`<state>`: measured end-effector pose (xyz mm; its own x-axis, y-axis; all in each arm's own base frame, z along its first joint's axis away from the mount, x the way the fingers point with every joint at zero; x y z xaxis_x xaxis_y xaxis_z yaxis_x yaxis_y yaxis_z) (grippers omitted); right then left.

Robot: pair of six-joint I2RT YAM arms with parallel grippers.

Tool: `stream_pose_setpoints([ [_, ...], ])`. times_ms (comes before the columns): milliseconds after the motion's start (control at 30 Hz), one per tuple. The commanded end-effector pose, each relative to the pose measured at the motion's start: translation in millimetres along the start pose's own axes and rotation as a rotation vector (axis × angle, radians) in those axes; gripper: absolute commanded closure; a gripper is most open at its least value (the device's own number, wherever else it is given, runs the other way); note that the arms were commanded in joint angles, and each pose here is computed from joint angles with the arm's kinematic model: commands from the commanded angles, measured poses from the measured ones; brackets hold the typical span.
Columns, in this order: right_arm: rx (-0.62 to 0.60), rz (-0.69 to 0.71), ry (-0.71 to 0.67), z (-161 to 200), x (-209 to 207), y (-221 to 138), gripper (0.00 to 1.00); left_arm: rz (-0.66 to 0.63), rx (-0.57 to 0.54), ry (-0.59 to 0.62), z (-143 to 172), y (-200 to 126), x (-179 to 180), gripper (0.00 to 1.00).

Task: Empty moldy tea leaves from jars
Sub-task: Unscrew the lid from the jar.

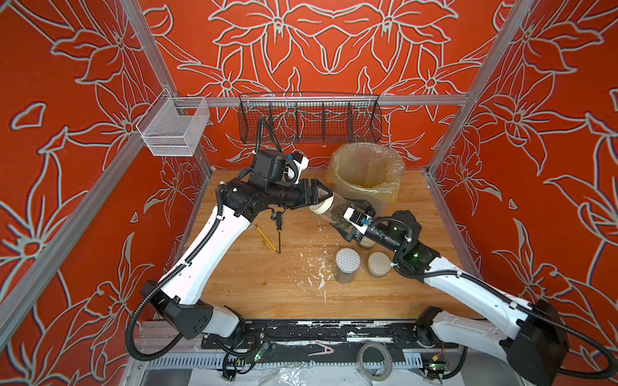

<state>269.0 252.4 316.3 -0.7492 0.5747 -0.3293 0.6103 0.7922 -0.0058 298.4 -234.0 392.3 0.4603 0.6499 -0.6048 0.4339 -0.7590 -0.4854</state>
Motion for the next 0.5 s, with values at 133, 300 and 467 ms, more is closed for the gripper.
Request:
stream_pose_setpoints([
  [133, -0.046, 0.057, -0.04, -12.1, -10.1, -6.7, 0.88, -0.064, -0.163, 0.01, -27.5, -34.2, 0.8, 0.58],
  [300, -0.042, 0.063, -0.035, -9.0, -9.6, -8.8, 0.89, 0.009, -0.157, 0.033, -28.0, -31.4, -8.2, 0.58],
  [467, -0.082, 0.032, 0.004, -17.9, -5.2, -12.0, 0.89, 0.171, -0.102, 0.121, -20.1, -23.1, -27.9, 0.09],
])
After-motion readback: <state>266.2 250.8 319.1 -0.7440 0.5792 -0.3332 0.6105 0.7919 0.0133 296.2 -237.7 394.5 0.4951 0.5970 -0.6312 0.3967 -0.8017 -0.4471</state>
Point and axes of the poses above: each gripper's point midway between its finger pads, its own y axis out along the fingers, its own x axis along the line the jaws close on, z = x × y, the point moved 2 cm from there along -y, back along the fingers, and after that the axes turned 10 degrees about y, right-handed, at the moved point
